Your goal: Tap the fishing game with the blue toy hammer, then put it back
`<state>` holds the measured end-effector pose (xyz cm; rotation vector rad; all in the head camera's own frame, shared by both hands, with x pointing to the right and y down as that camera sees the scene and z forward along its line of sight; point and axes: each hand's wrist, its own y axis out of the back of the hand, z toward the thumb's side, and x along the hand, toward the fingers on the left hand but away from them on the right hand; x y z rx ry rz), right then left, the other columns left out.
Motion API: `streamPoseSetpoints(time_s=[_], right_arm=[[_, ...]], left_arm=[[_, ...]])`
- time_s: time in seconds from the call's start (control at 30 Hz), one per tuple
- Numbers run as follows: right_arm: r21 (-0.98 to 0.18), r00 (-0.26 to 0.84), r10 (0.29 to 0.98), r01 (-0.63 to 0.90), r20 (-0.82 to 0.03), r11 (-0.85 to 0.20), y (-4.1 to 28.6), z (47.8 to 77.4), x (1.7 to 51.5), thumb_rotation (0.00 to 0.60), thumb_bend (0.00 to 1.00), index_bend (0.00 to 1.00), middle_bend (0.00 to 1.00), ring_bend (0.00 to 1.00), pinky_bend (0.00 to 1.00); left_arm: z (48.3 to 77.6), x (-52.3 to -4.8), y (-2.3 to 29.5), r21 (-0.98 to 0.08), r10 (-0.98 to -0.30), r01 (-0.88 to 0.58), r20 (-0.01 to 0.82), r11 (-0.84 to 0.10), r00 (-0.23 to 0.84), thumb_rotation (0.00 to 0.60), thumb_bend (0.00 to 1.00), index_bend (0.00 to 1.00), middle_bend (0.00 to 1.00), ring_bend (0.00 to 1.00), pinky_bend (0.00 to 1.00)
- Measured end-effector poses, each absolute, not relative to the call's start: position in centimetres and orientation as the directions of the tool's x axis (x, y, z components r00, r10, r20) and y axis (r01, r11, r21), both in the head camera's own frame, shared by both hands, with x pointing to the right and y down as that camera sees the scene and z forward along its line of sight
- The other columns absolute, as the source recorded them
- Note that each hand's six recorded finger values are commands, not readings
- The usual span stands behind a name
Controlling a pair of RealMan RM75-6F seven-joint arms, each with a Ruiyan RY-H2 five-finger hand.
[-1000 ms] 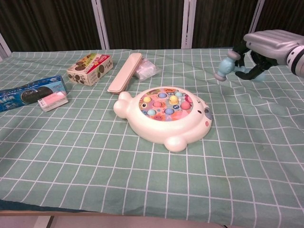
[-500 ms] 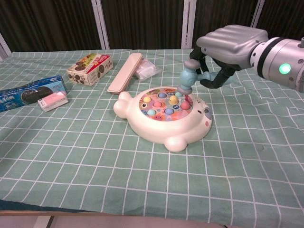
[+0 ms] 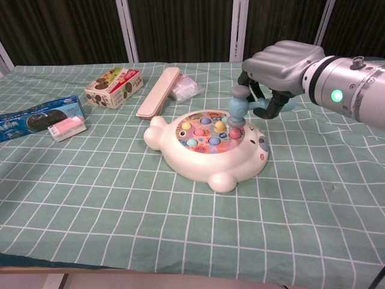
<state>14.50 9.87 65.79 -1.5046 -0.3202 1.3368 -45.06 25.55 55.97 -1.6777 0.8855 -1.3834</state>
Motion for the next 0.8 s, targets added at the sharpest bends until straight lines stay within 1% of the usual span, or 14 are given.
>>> streamPoseSetpoints(time_s=[0.27,0.53,0.8], right_arm=[[-0.786,0.324,0.748,-0.467,-0.579,-0.405,10.4,67.1,14.3,0.6,0.55,0.99,0.73,0.82,0.86],[-0.766,0.302,0.747,-0.499,-0.592,-0.405,10.6,67.7,14.5,0.6,0.55,0.99,0.73,0.82,0.86],[-0.822,0.307,0.782,-0.383,-0.543,-0.421,9.3,66.3,14.3,0.6,0.55,0.99,0.73,0.82,0.86]], left_arm=[[56.0,-45.1,25.5,-0.887,-0.878,-0.039,0.449,-0.461,0.168,0.6,0.4,0.0,0.06,0.02,0.1],[55.9,-45.2,25.6,-0.887,-0.878,-0.04,0.448,-0.46,0.166,0.6,0.4,0.0,0.06,0.02,0.1],[55.8,-45.2,25.6,-0.888,-0.88,-0.043,0.446,-0.458,0.166,0.6,0.4,0.0,0.06,0.02,0.1]])
